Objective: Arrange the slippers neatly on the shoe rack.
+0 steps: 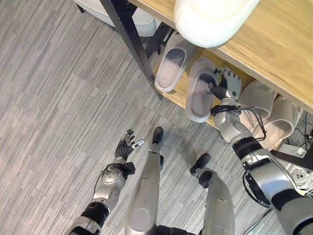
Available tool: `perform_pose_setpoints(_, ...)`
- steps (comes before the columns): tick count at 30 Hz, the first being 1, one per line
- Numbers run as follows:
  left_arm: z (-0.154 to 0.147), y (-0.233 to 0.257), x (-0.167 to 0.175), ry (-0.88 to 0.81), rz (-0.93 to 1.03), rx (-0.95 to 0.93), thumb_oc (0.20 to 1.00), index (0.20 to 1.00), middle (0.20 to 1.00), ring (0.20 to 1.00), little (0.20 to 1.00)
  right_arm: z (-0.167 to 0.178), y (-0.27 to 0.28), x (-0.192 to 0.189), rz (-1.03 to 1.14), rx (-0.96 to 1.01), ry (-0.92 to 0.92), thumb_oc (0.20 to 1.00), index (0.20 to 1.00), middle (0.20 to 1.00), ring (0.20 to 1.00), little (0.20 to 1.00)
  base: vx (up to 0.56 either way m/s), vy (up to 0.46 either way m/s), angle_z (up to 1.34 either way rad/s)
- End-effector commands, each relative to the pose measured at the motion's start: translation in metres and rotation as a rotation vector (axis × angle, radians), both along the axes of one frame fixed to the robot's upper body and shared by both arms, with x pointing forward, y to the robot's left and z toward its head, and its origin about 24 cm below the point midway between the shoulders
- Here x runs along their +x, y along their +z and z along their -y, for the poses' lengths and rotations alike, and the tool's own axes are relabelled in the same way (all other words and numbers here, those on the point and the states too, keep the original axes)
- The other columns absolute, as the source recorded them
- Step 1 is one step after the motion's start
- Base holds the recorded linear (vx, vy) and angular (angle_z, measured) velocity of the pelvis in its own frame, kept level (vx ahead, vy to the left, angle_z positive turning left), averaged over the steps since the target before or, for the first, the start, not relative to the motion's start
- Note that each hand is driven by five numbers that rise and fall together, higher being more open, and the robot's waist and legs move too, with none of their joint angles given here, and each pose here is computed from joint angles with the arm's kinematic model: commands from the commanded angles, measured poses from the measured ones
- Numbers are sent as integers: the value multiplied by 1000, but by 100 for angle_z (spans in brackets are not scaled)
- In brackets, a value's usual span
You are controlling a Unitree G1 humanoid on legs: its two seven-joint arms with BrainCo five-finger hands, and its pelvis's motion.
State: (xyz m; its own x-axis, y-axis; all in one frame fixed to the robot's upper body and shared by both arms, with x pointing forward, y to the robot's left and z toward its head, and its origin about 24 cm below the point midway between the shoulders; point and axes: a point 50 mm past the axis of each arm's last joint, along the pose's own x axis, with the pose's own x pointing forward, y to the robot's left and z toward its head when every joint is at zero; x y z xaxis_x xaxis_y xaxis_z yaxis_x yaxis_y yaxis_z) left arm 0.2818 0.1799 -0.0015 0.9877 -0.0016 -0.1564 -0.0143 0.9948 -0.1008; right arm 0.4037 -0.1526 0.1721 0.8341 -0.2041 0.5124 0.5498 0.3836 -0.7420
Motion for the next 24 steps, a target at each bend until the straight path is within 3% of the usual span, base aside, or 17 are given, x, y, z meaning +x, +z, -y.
perform_pose_setpoints(1, 13, 15, 1, -62, 110, 83, 1000, 1000, 1000, 1000, 1000, 14, 18, -4, 107, 17, -15, 1000, 1000, 1000, 1000, 1000, 0, 0, 0)
perform_pose_setpoints(4, 18, 35, 15, -78, 205, 203, 1000, 1000, 1000, 1000, 1000, 6, 25, -2, 128, 27, 17, 1000, 1000, 1000, 1000, 1000, 14, 9, -7)
perform_pose_setpoints(9, 27, 64, 36, -45, 314, 208, 1000, 1000, 1000, 1000, 1000, -5, 33, -2, 155, 60, 59, 1000, 1000, 1000, 1000, 1000, 5, -4, -11)
perform_pose_setpoints(12, 29, 74, 43, -22, 344, 196, 1000, 1000, 1000, 1000, 1000, -12, 29, -5, 162, 176, 104, 1000, 1000, 1000, 1000, 1000, 1, 6, -11)
perform_pose_setpoints(15, 29, 74, 46, 10, 323, 187, 1000, 1000, 1000, 1000, 1000, -28, 6, -19, 146, 525, 255, 1000, 1000, 1000, 1000, 1000, -14, 13, -13)
perform_pose_setpoints(20, 25, 70, 46, 16, 304, 183, 1000, 1000, 1000, 1000, 1000, -32, -9, -25, 71, 584, 346, 1000, 1000, 1000, 1000, 1000, -17, 4, -10)
perform_pose_setpoints(24, 22, 72, 47, 20, 301, 196, 1000, 1000, 1000, 1000, 1000, -41, -19, -23, 11, 807, 415, 1000, 1000, 1000, 1000, 1000, -5, 4, 0)
